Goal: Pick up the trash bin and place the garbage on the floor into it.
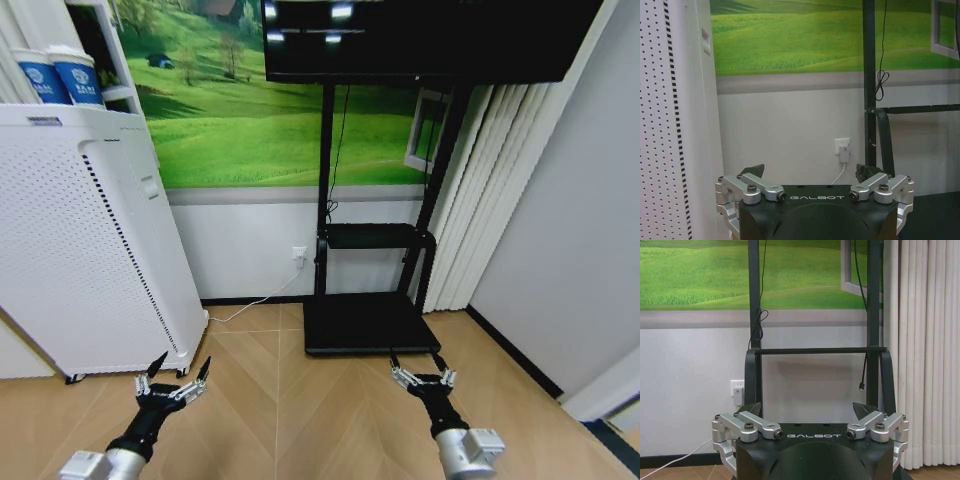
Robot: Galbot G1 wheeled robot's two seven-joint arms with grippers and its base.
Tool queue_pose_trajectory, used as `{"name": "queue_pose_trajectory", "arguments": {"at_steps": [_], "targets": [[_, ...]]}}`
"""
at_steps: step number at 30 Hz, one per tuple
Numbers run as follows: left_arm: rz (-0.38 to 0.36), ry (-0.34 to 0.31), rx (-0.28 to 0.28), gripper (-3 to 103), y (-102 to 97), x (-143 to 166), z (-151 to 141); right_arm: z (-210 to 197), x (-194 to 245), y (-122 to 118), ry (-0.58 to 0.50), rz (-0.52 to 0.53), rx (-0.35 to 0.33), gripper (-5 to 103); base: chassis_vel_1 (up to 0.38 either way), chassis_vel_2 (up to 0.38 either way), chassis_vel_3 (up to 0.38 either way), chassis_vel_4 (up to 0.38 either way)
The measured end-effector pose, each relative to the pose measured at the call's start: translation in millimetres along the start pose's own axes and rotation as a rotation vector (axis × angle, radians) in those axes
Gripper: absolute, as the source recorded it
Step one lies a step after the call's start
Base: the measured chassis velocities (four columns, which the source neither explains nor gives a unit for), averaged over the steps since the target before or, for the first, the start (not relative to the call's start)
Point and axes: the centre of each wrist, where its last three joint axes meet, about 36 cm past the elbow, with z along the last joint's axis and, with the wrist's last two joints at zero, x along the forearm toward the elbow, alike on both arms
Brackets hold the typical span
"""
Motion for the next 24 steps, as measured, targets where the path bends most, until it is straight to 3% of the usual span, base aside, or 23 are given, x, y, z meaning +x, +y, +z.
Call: {"name": "queue_pose_trajectory", "arguments": {"at_steps": [24], "targets": [[-0.002,0.003,0.0,100,0.3,0.2,0.2,0.5,-0.2,-0.2,0.003,0.0,0.0,100,0.0,0.0,0.0,0.0]]}}
